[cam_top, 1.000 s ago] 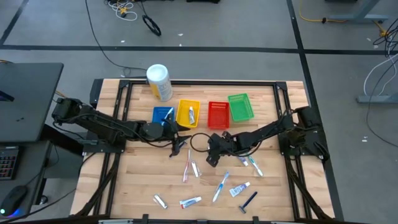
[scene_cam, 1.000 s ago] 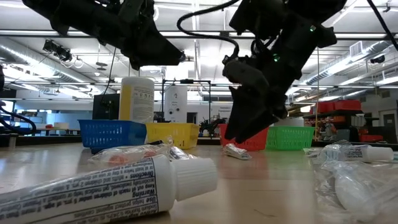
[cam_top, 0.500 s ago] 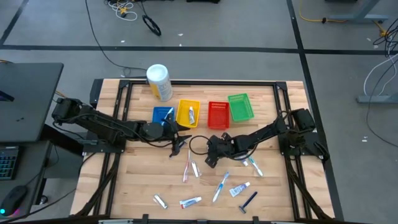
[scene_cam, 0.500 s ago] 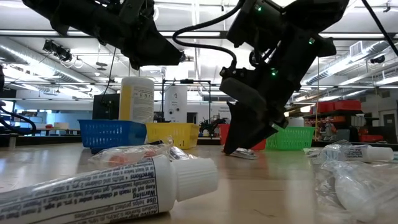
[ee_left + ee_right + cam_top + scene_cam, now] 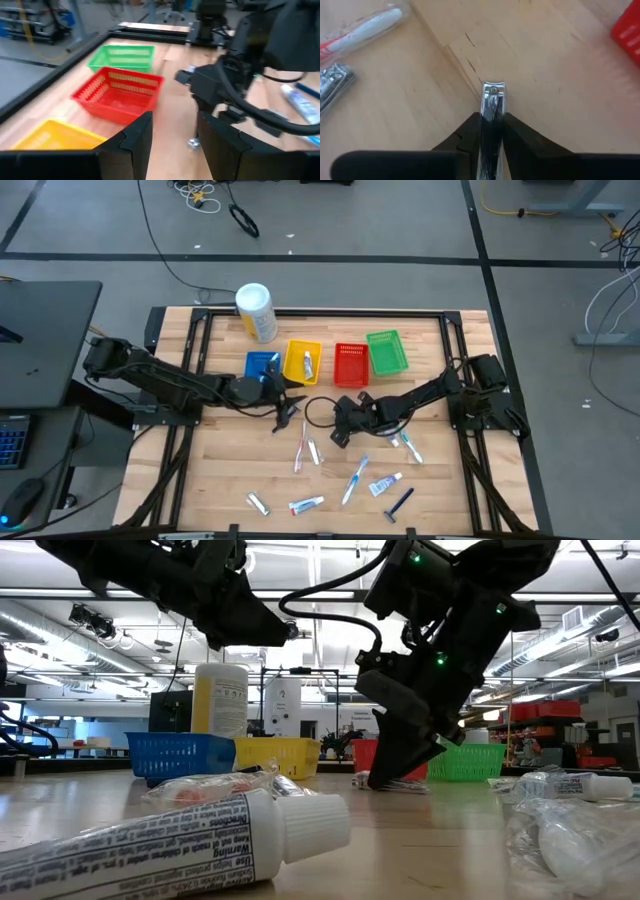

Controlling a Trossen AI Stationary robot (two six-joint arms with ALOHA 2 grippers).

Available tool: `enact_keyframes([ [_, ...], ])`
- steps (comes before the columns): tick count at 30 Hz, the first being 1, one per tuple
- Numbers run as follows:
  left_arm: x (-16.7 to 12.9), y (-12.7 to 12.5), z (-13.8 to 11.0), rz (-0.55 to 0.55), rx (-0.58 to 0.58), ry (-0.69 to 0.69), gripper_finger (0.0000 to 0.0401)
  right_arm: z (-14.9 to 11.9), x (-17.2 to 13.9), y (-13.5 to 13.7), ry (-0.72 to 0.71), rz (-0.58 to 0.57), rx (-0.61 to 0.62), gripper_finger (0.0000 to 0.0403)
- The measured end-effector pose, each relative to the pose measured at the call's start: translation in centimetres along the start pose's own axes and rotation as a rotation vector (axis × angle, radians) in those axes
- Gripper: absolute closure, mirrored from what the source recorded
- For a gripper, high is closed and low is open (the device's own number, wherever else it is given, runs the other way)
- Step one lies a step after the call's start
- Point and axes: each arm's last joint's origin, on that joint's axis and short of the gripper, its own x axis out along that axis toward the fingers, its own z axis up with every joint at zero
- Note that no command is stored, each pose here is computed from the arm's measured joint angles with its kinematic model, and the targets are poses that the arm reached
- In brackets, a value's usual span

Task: Pick & Place Travel size toiletries
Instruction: Put the silver nail cutter into the red bin

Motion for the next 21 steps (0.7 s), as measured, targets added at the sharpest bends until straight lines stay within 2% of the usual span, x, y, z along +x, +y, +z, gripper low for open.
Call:
enact_keyframes([
  [6, -1.8, 0.8, 0.8, 0.053, -0.042, 0.018, 0.0237, 0.4, -2.2, -0.6, 0.03, 0.014, -0.01, 0.033],
  [8, -2.6, 1.2, 1.1, 0.066, -0.056, 0.028, 0.0237, 1.5, -3.8, -0.6, -0.037, 0.039, 0.0, 0.033],
  [16, -4.1, 1.9, 1.8, 0.105, -0.052, 0.013, 0.0237, 5.7, -9.1, -3.7, -0.363, -0.164, 0.022, 0.033],
  [21, -4.0, 1.9, 1.6, 0.107, -0.026, 0.024, 0.0237, 7.8, -8.4, -6.9, -0.388, -0.261, 0.086, 0.033],
])
